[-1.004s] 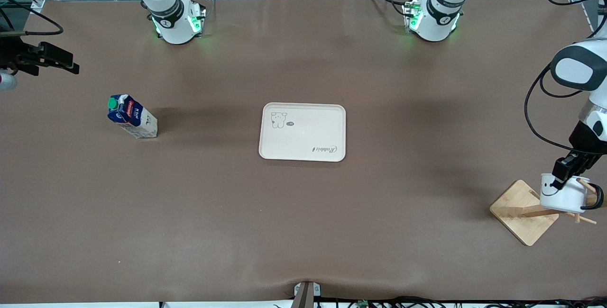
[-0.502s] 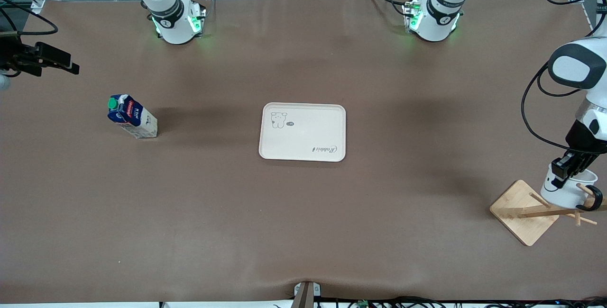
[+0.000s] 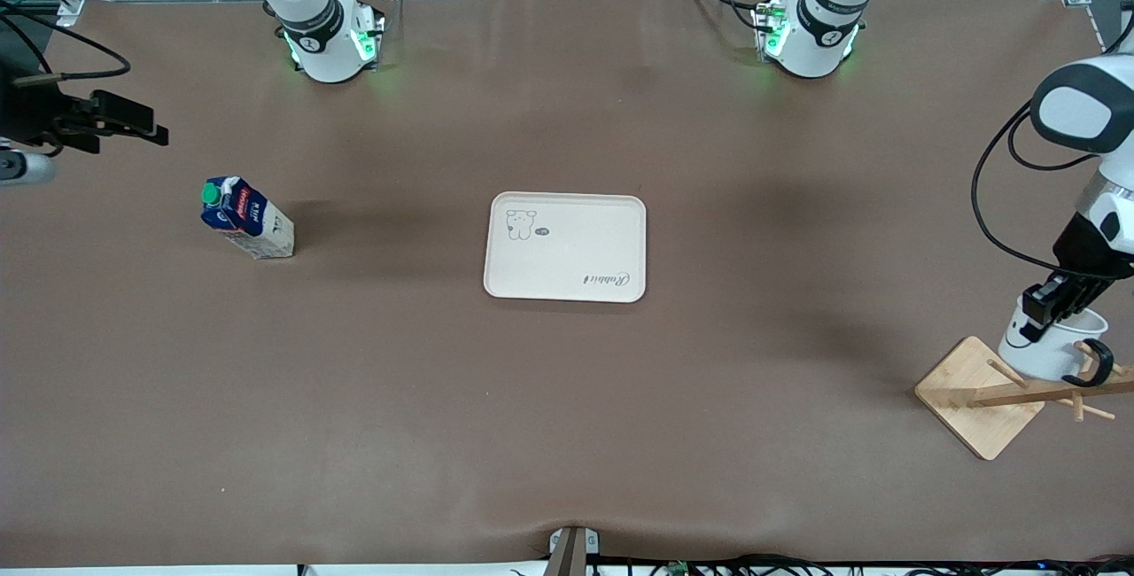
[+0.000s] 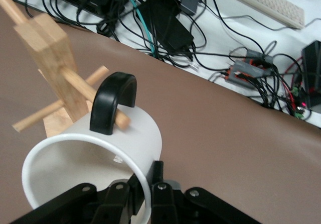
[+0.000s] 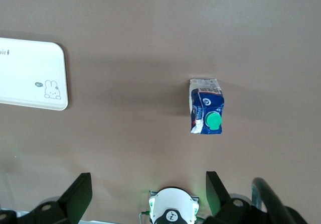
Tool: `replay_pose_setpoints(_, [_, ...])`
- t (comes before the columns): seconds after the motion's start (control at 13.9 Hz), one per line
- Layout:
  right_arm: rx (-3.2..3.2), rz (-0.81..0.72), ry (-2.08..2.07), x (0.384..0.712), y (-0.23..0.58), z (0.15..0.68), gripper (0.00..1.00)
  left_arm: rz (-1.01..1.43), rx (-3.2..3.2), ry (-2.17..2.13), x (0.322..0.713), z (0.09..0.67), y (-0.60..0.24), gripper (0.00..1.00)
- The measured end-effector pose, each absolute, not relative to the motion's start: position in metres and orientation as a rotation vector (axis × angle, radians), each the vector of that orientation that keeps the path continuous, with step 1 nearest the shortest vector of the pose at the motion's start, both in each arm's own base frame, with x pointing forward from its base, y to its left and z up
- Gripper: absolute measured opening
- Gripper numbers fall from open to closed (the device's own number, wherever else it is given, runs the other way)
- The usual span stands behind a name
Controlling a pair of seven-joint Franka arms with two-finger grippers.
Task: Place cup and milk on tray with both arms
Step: 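Lift the mug off the stand while the right gripper reaches the carton, then carry the mug to the tray while the right gripper grasps the carton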
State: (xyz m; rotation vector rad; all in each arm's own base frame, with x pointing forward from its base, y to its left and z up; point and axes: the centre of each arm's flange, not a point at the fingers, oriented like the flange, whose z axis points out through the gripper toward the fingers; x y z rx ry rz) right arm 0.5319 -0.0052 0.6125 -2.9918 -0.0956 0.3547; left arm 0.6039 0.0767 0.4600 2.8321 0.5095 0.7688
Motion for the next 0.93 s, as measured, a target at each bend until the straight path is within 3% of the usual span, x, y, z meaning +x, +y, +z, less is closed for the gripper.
replay_pose_setpoints(0.29, [-2.963, 0.501, -0.088, 0.546, -0.007, 0.573, 1.00, 0.596, 2.828, 0.496, 0.590, 0.478, 0.043, 0.07])
replay_pose_setpoints(0.93, [-2.938, 0.627, -0.028, 0.554, -0.017, 0.542, 1.00, 0.310, 2.799, 0.591, 0.575, 0.471, -0.046, 0.07])
